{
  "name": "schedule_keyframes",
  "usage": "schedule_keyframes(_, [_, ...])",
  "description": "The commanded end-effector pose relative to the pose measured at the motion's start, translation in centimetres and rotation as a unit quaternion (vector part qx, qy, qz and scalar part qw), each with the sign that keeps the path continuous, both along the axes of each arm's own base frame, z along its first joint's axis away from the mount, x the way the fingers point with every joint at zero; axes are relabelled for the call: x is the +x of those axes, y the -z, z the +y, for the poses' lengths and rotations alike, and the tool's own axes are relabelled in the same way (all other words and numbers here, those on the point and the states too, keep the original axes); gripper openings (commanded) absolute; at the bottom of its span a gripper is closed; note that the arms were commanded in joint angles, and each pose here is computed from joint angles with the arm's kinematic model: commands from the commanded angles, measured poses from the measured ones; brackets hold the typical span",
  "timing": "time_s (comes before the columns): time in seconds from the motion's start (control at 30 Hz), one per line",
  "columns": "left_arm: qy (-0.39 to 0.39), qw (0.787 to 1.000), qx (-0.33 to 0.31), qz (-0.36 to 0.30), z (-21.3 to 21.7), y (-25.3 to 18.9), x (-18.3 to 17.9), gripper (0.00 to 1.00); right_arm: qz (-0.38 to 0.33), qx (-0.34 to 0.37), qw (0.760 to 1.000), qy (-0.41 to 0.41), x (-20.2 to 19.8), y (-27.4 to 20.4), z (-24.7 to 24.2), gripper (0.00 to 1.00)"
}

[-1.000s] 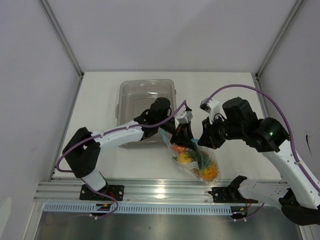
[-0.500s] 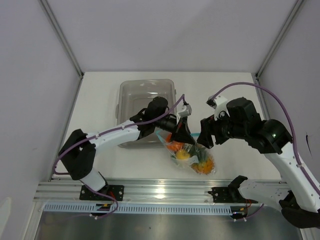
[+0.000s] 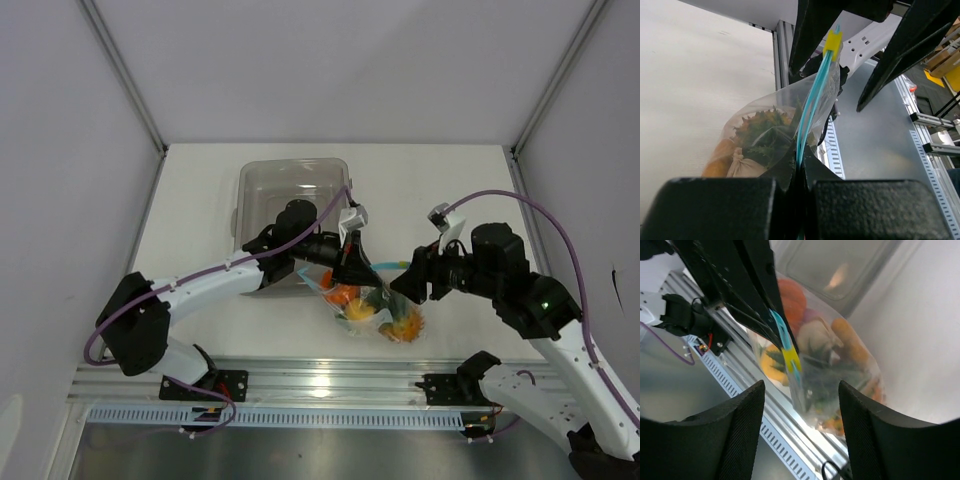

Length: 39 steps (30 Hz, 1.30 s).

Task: Place the food in the zip-top bag and seal the zipper
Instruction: Zip the zipper food storage bag at the center of the board.

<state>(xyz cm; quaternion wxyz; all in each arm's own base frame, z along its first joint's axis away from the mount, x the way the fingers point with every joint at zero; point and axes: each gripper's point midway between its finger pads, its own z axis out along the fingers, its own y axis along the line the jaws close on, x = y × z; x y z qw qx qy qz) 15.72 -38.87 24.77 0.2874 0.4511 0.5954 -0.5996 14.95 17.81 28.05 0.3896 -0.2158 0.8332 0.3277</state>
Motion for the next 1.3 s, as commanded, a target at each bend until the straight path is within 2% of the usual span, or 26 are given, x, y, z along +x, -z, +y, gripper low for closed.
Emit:
schedule_keyframes(0.0, [0.003, 0.999, -0.042, -0.023, 0.2, -2.9, -0.5, 0.0, -0.056, 0.07, 0.995, -0.05, 0.8, -3.1, 2.6, 0.61])
schedule_keyframes(0.07, [0.0, 0.999, -0.044, -0.023, 0.2, -3.1, -0.4, 0.01, -0.051, 0.075, 0.993, -0.072, 0.6, -2.8, 3.3, 0.55])
schedule_keyframes(0.1, [0.0, 0.999, -0.045, -0.024, 0.2, -3.2, -0.4, 0.01, -0.051, 0.078, 0.993, -0.077, 0.8, -2.6, 3.6, 0.45])
schedule_keyframes(0.2, [0.001, 0.999, -0.047, -0.026, 0.3, -3.4, -0.5, 0.01, -0.044, 0.076, 0.993, -0.076, 0.9, -2.0, 3.7, 0.29])
schedule_keyframes(0.5, [-0.003, 0.998, -0.053, -0.02, 0.3, -3.3, -0.3, 0.01, -0.043, 0.08, 0.994, -0.057, 0.1, -1.1, 2.4, 0.45])
schedule_keyframes(0.63, [-0.002, 0.998, -0.057, -0.016, 0.4, -3.5, -0.4, 0.01, -0.035, 0.085, 0.995, -0.05, 0.0, -0.3, 2.2, 0.44])
schedule_keyframes(0.67, [-0.003, 0.998, -0.057, -0.017, 0.4, -3.6, -0.4, 0.01, -0.035, 0.086, 0.994, -0.05, 0.0, -0.2, 2.2, 0.43])
schedule_keyframes(0.77, [0.003, 0.998, -0.062, -0.016, 0.5, -3.7, -0.6, 0.01, -0.036, 0.089, 0.994, -0.051, 0.1, -0.2, 2.2, 0.29])
schedule_keyframes(0.8, [0.004, 0.998, -0.062, -0.012, 0.6, -3.6, -0.7, 0.01, -0.037, 0.089, 0.994, -0.05, 0.2, -0.2, 2.2, 0.15])
schedule_keyframes(0.87, [0.005, 0.998, -0.067, -0.017, 0.6, -3.9, -0.7, 0.01, -0.041, 0.091, 0.994, -0.048, 0.3, -0.3, 2.2, 0.0])
schedule_keyframes(1.07, [0.02, 0.997, -0.069, -0.016, 0.8, -3.8, -1.1, 0.01, -0.047, 0.107, 0.992, -0.055, 0.3, -0.7, 2.4, 0.0])
schedule_keyframes(1.13, [0.024, 0.997, -0.071, -0.018, 1.0, -4.0, -1.2, 0.13, -0.045, 0.104, 0.992, -0.058, 0.3, -0.6, 2.4, 0.0])
schedule_keyframes(1.2, [0.021, 0.996, -0.081, -0.029, 1.1, -4.9, -1.0, 0.34, -0.034, 0.097, 0.992, -0.066, 0.1, -0.1, 2.5, 0.0])
schedule_keyframes(1.23, [0.019, 0.996, -0.084, -0.035, 1.2, -5.3, -1.0, 0.38, -0.036, 0.095, 0.992, -0.073, 0.0, 0.0, 2.5, 0.0])
schedule_keyframes(1.27, [0.019, 0.996, -0.084, -0.037, 1.2, -5.6, -1.0, 0.46, -0.031, 0.094, 0.992, -0.08, -0.1, 0.3, 2.7, 0.0])
